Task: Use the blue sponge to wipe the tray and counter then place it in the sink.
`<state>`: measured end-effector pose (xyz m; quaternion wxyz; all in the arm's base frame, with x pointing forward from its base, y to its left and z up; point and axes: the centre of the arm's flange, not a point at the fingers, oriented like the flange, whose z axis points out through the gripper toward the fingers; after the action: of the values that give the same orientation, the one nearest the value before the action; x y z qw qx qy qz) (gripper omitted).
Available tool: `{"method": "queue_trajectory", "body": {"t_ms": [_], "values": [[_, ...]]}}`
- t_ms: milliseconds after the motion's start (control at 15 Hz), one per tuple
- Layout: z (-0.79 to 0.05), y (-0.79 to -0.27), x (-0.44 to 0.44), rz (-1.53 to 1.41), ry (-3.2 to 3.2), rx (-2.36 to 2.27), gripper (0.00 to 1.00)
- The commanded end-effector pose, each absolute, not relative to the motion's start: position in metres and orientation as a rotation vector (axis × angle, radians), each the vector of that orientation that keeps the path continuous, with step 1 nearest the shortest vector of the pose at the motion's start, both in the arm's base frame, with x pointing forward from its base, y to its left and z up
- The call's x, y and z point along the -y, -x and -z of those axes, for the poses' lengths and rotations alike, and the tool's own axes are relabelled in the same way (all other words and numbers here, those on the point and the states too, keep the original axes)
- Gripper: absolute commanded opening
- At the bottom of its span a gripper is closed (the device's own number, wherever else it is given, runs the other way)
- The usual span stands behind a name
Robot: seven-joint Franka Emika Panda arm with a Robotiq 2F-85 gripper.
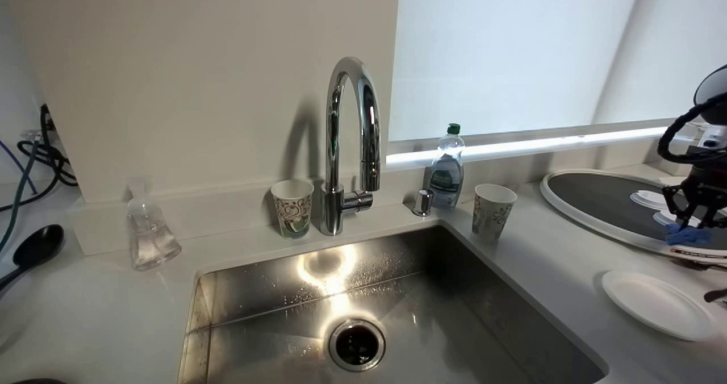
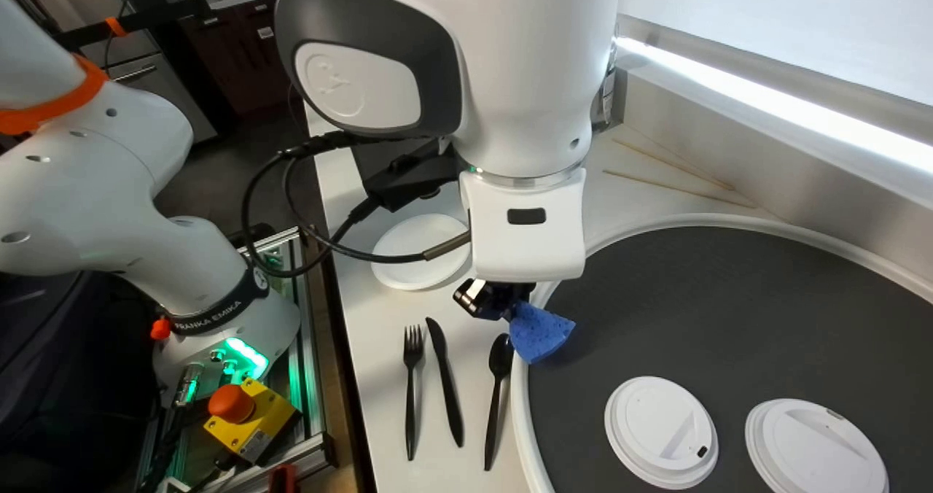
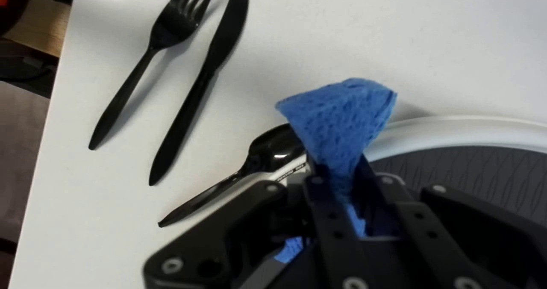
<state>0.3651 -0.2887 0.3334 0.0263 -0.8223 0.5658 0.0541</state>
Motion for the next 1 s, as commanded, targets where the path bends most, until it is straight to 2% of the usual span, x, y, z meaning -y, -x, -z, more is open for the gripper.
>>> {"method": "queue_trajectory", "body": {"t_ms": [0, 933], "values": [[-0.326, -0.361, 0.29, -0.161, 2.505, -1.786, 0.04], [-0.304, -0.417, 0.271, 0.0, 2.417, -1.756, 0.04]]}}
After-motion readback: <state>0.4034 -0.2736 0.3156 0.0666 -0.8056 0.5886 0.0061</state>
